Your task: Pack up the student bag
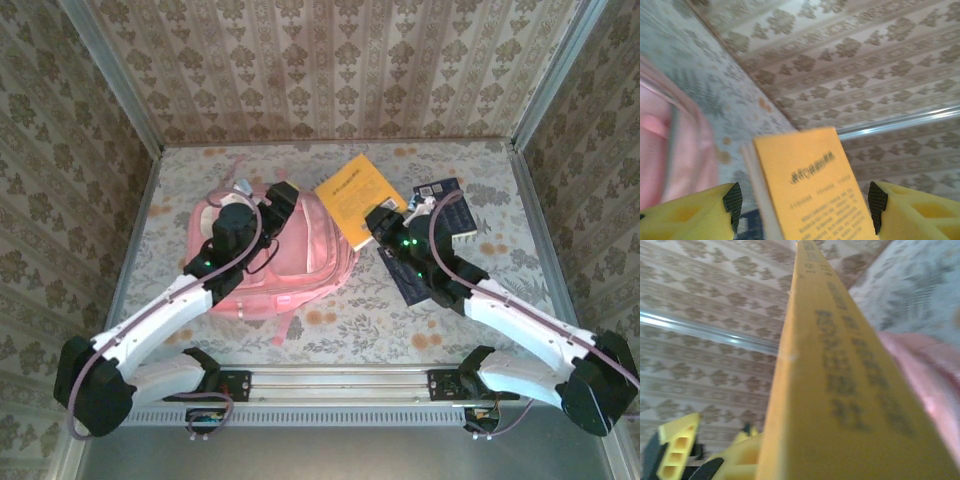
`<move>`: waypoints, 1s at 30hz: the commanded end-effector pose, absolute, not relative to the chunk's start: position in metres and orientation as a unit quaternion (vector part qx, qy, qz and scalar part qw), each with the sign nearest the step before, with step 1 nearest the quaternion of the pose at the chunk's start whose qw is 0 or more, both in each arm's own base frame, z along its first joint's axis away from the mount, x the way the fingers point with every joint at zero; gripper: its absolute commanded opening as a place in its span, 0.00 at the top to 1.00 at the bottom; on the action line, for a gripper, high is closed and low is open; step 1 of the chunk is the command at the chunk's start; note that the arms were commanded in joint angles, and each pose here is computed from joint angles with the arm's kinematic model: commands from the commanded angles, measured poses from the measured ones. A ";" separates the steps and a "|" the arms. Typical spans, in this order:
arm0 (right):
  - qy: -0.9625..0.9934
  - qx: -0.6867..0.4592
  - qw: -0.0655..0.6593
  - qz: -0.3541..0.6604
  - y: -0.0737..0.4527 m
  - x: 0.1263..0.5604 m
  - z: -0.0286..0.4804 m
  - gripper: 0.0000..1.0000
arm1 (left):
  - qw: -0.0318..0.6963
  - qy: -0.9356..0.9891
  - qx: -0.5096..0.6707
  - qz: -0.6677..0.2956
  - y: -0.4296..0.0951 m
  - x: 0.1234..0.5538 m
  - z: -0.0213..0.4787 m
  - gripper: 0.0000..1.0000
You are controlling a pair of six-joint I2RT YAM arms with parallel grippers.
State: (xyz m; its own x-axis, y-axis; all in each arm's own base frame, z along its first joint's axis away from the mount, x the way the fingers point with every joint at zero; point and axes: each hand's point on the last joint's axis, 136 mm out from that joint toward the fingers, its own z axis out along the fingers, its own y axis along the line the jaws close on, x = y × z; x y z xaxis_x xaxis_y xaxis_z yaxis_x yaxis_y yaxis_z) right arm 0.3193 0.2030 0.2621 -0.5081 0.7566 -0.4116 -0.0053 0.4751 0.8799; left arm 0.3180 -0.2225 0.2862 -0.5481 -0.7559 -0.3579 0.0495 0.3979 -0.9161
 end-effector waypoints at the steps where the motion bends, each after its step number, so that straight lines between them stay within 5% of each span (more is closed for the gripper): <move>1: 0.770 0.217 0.462 0.382 0.172 0.307 0.263 1.00 | 0.406 0.801 -0.203 -0.390 -0.198 0.309 0.253 0.29; 9: 0.807 0.176 0.440 0.352 0.135 0.283 0.246 1.00 | 0.343 0.863 -0.114 -0.353 -0.215 0.319 0.218 0.27; 19: 0.832 0.163 0.412 0.334 0.124 0.264 0.218 1.00 | 0.233 0.880 -0.026 -0.413 -0.282 0.333 0.177 0.53; 30: 0.837 0.166 0.402 0.331 0.123 0.263 0.206 1.00 | 0.201 0.894 -0.025 -0.400 -0.287 0.333 0.144 0.61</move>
